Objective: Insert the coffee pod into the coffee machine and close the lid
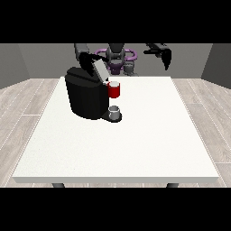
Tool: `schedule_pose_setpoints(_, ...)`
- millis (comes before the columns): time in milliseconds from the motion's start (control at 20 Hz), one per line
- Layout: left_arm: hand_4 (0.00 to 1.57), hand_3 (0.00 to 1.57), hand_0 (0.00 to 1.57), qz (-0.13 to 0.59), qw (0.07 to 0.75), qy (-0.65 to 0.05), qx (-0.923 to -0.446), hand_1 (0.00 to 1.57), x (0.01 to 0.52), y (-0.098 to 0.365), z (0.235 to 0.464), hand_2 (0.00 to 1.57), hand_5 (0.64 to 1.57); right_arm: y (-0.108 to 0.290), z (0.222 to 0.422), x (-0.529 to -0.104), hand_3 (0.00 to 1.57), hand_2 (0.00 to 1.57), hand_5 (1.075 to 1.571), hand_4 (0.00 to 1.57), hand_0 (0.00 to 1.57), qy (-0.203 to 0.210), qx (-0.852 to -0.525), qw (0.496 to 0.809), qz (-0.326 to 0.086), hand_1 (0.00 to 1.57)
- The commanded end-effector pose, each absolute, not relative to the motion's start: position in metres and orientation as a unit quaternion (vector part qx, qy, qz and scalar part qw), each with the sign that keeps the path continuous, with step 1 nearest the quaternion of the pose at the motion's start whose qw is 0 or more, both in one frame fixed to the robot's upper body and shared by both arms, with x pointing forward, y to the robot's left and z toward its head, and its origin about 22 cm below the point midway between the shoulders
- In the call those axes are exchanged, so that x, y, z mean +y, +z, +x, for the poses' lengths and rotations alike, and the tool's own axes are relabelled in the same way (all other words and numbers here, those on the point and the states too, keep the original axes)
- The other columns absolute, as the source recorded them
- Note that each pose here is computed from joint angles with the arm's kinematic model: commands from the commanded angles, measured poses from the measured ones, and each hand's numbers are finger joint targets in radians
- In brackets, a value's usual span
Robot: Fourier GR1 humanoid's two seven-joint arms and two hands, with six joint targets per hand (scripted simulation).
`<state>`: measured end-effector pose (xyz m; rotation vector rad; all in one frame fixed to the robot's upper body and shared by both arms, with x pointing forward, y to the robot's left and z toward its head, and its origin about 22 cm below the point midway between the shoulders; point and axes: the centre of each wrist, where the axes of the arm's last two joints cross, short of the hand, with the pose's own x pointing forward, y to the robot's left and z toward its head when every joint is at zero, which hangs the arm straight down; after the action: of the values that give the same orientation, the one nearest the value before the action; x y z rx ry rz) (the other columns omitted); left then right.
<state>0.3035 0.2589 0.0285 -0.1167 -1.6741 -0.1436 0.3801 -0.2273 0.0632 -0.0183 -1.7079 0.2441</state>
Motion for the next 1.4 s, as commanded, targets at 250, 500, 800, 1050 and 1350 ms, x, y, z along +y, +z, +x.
schedule_pose_setpoints(250,0.0,0.0,0.0,-0.031,0.662,-0.059,-0.746,0.0,0.258,0.024,0.305,0.0,1.571,0.079,0.394,-0.204,0.0,0.0,1.571,0.0,0.0,0.136,-0.756,0.641,0.005,0.0)
schedule_pose_setpoints(500,0.0,0.0,0.0,-0.036,0.659,-0.058,-0.749,0.0,0.253,0.01,0.295,0.0,1.571,0.07,0.393,-0.189,0.0,0.0,1.571,0.18,0.0,0.147,-0.748,0.648,0.004,0.0)
schedule_pose_setpoints(800,0.13,0.0,0.0,-0.026,0.677,-0.046,-0.734,0.0,0.27,0.017,0.302,0.0,1.571,0.086,0.398,-0.165,0.0,0.0,1.571,0.06,0.0,0.187,-0.759,0.624,0.007,0.0)
schedule_pose_setpoints(1050,0.15,0.0,0.0,-0.008,0.676,-0.04,-0.736,0.0,0.295,0.008,0.301,0.0,1.571,0.11,0.4,-0.136,0.0,0.0,1.571,0.12,0.0,0.22,-0.761,0.61,0.007,0.0)
schedule_pose_setpoints(1350,0.15,0.0,0.0,-0.005,0.682,-0.045,-0.73,0.0,0.28,0.02,0.307,0.0,1.571,0.108,0.402,-0.142,0.0,0.0,1.571,0.12,0.0,0.212,-0.77,0.602,0.019,0.0)
